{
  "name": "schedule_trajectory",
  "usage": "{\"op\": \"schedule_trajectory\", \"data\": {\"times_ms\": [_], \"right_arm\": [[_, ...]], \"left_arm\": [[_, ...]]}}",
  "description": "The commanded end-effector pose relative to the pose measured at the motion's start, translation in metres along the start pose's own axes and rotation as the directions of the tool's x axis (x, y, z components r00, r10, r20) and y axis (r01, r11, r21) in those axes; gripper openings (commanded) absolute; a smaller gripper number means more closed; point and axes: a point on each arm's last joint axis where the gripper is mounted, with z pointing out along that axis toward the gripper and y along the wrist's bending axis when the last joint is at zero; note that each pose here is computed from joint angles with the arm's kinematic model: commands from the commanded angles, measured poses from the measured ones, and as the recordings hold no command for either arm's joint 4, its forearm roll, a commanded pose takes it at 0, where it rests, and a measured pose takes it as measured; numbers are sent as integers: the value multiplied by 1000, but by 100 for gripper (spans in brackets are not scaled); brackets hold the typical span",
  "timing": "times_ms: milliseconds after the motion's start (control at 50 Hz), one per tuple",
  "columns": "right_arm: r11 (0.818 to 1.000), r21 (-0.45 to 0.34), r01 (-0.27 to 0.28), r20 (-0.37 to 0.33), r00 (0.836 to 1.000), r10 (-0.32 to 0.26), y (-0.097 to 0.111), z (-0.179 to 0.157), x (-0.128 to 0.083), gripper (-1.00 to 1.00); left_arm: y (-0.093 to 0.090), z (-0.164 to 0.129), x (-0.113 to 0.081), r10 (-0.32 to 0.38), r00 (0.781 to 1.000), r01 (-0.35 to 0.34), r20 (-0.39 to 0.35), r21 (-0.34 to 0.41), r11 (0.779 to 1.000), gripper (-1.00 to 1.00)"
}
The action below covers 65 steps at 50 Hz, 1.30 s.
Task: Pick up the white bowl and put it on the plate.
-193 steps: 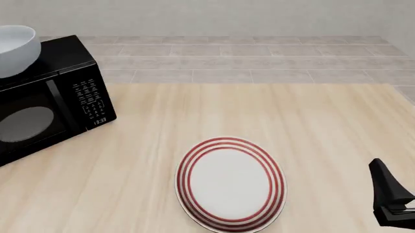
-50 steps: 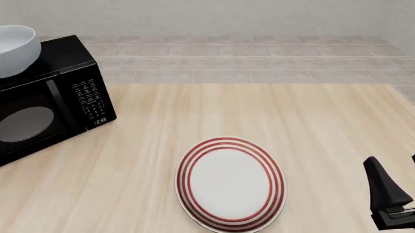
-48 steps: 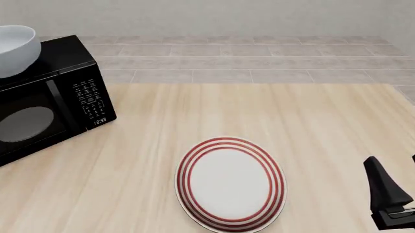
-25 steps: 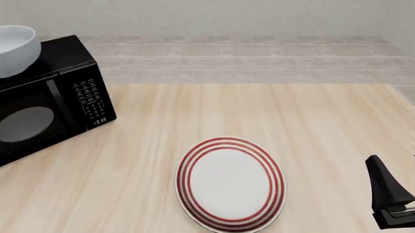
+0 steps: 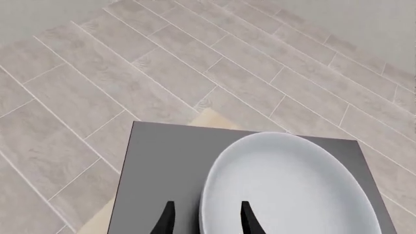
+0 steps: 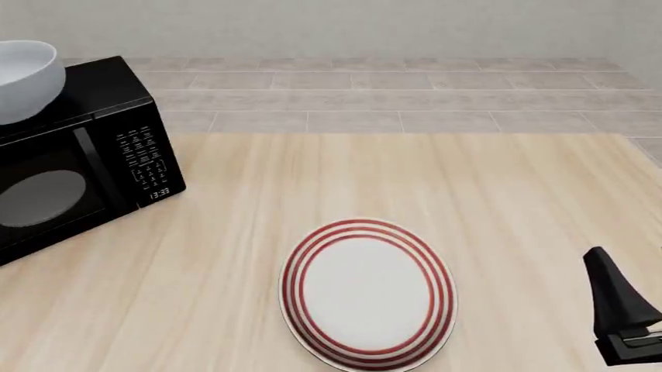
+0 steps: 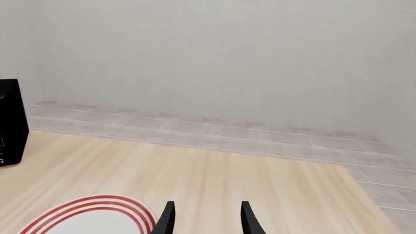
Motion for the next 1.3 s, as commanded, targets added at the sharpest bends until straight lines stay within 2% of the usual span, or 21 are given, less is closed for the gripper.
{"op": "schedule_trajectory", "data": {"times_ms": [20, 80, 120, 140, 160, 180, 220, 260, 480, 500, 540, 580, 740, 880, 940, 960, 1040, 1160, 1180, 1240, 1300], "right_arm": [[1000, -4, -1, 0, 1000, 1, 0, 0, 0, 100], [1000, -2, 0, 0, 1000, 0, 0, 0, -1, 100], [1000, -2, 1, 1, 1000, -1, 0, 0, -1, 100], [1000, -4, 0, 2, 1000, 0, 0, 0, -2, 100], [1000, -5, 1, 4, 1000, -1, 0, 0, -2, 100], [1000, -6, 1, 5, 1000, -1, 0, 0, -3, 100], [1000, -8, 1, 8, 1000, -1, 0, 0, -5, 100], [1000, -9, 2, 9, 1000, -1, 0, 0, -5, 100], [1000, -9, 3, 8, 1000, -3, 0, 0, -4, 100], [1000, -10, 0, 7, 1000, 0, 0, 0, -4, 100], [1000, -8, 3, 6, 1000, -3, 0, 0, -3, 100], [1000, -9, 2, 4, 1000, -2, 0, 0, -3, 100], [1000, -9, 4, 0, 1000, -4, 0, 0, -1, 100], [1000, -8, 8, 2, 1000, -8, 0, 0, -2, 100], [1000, -9, 6, 1, 1000, -6, 0, 0, -2, 100], [1000, -8, 8, 1, 1000, -8, 0, 0, -2, 100], [1000, -7, 8, 3, 1000, -8, 0, 0, -3, 100], [1000, -7, 10, 4, 1000, -10, 0, 0, -4, 100], [1000, -8, 8, 8, 1000, -8, 0, 0, -4, 100], [1000, -9, 5, 10, 1000, -4, 0, 0, -9, 100], [1000, -9, 5, 10, 1000, -5, 0, 0, -4, 100]], "left_arm": [[-1, 12, 13, 12, 999, -12, -31, 1, 1000, 100], [-4, 11, 13, 10, 999, -10, -30, 8, 1000, 100], [5, 11, 14, 15, 1000, -16, -27, -12, 1000, 100], [10, 10, 14, 3, 1000, -4, -29, -23, 1000, -100], [10, 10, 14, 3, 1000, -4, -29, -23, 1000, -100], [21, 5, 12, 2, 1000, -3, -8, -44, 999, -100], [10, 13, 17, 4, 999, -5, -36, -22, 1000, -100], [17, 10, 16, 13, 1000, -14, -18, -36, 999, -100], [22, 3, 11, -18, 1000, 18, 1, -47, 999, -100], [11, 2, 10, -33, 999, 33, -1, -22, 999, -100], [5, -3, 7, -52, 999, 52, 5, -9, 999, -100], [-10, -9, 5, -71, 997, 71, 4, 25, 997, -100], [-45, -52, -8, -90, 995, 86, 35, 122, 989, -100], [-69, -92, -14, -88, 994, 74, 60, 205, 976, -100], [-72, -99, -14, -86, 994, 71, 63, 219, 973, -100], [-80, -109, -12, -78, 995, 58, 68, 250, 967, -100], [-86, -123, -12, -69, 995, 45, 78, 279, 959, -100], [-102, -157, -2, -15, 995, -22, 100, 360, 933, -100], [-108, -165, 2, 12, 993, -56, 115, 386, 921, -100], [-112, -175, 8, 33, 992, -80, 121, 414, 907, -100], [-117, -186, 15, 65, 989, -120, 137, 446, 887, -100]]}}
